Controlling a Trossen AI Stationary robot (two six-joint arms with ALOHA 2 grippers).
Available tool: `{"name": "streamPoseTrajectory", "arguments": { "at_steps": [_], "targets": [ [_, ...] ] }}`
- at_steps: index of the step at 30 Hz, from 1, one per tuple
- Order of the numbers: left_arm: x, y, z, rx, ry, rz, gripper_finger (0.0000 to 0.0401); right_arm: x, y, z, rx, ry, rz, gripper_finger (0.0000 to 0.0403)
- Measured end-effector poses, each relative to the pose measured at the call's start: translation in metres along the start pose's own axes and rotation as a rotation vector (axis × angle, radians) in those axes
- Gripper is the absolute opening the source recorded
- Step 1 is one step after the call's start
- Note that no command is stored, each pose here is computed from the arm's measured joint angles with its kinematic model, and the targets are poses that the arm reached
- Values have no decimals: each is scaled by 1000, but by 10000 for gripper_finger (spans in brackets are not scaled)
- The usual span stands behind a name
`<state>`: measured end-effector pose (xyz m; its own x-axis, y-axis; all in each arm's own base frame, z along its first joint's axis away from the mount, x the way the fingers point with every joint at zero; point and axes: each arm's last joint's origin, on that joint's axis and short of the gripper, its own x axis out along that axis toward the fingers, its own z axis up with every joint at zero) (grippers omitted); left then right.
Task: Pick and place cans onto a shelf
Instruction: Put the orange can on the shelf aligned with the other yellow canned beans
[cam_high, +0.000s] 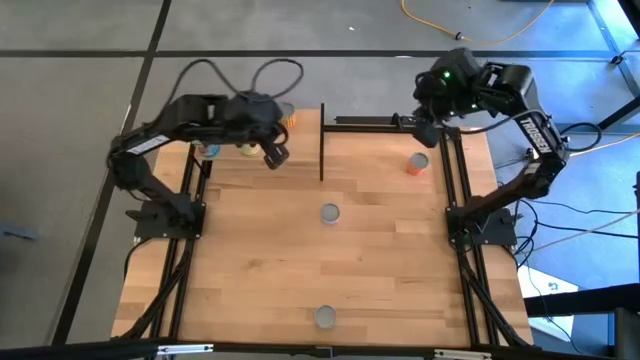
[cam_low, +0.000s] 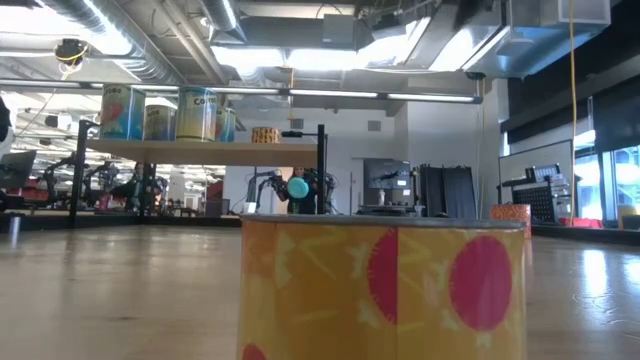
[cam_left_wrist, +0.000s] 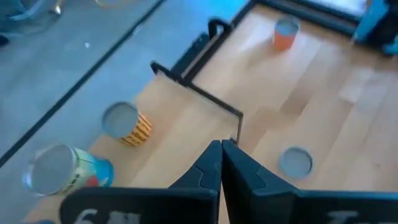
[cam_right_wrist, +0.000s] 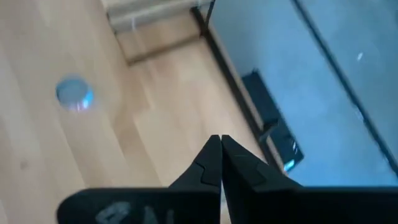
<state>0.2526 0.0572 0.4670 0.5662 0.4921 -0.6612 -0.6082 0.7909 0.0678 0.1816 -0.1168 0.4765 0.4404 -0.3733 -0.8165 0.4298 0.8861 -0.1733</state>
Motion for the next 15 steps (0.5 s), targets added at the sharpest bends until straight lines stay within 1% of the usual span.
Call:
{"name": "streamPoseTrajectory", "arguments": {
  "at_steps": [5,8,12,15],
  "targets": [
    [-25,5,-3,-14,-81,5,0,26,0,-29,-27,147,33,5],
    [-32,8,-4,-21,-103,14,0,36,5,-47,-15,202,115,5],
    [-37,11,-5,-24,-119,18,0,48,13,-66,53,256,217,6],
    [-37,11,-5,-22,-118,18,0,58,17,-77,108,312,228,7]
  ]
}}
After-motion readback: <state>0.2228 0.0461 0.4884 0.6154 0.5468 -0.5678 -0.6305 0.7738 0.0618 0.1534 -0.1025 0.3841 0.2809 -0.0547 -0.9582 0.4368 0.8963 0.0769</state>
